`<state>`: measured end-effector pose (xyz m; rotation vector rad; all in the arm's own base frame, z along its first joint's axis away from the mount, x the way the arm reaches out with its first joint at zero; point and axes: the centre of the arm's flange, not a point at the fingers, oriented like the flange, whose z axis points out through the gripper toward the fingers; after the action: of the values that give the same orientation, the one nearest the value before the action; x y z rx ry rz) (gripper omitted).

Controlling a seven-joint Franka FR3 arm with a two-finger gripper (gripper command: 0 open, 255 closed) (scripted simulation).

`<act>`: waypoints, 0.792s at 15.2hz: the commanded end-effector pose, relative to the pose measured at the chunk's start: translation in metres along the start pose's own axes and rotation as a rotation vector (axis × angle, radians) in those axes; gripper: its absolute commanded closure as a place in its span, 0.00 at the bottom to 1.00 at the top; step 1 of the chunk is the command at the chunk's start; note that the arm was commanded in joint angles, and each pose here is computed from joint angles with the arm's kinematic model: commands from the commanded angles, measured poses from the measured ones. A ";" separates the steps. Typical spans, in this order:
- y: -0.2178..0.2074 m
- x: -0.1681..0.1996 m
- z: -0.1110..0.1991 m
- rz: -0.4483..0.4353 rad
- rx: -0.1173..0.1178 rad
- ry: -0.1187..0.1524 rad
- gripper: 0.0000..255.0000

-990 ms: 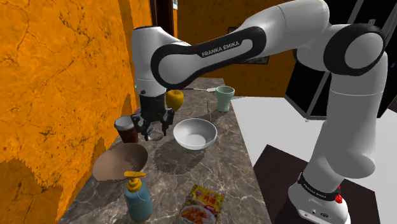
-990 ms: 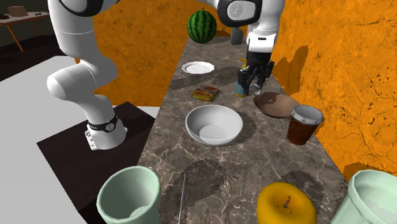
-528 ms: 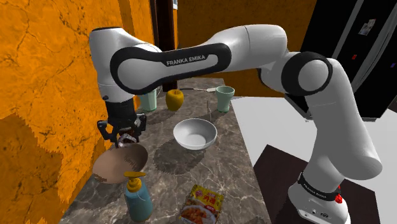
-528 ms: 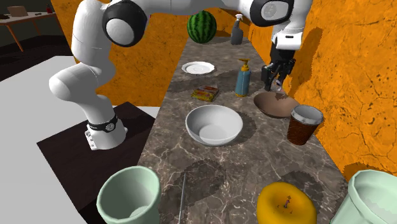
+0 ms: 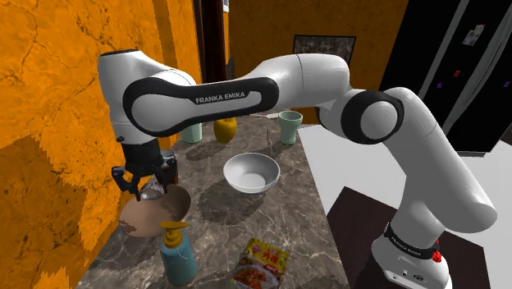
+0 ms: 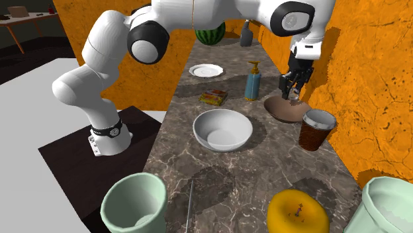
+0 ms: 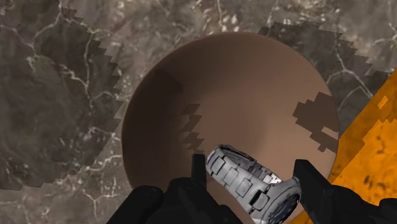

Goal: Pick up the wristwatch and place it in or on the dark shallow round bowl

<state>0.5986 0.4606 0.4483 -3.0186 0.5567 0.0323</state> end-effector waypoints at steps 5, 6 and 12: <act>0.003 0.002 0.031 0.000 0.000 0.000 1.00; 0.003 0.002 0.039 0.000 0.000 0.000 1.00; 0.003 0.002 0.039 0.000 0.000 0.000 1.00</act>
<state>0.5988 0.4601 0.4089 -3.0184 0.5570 0.0319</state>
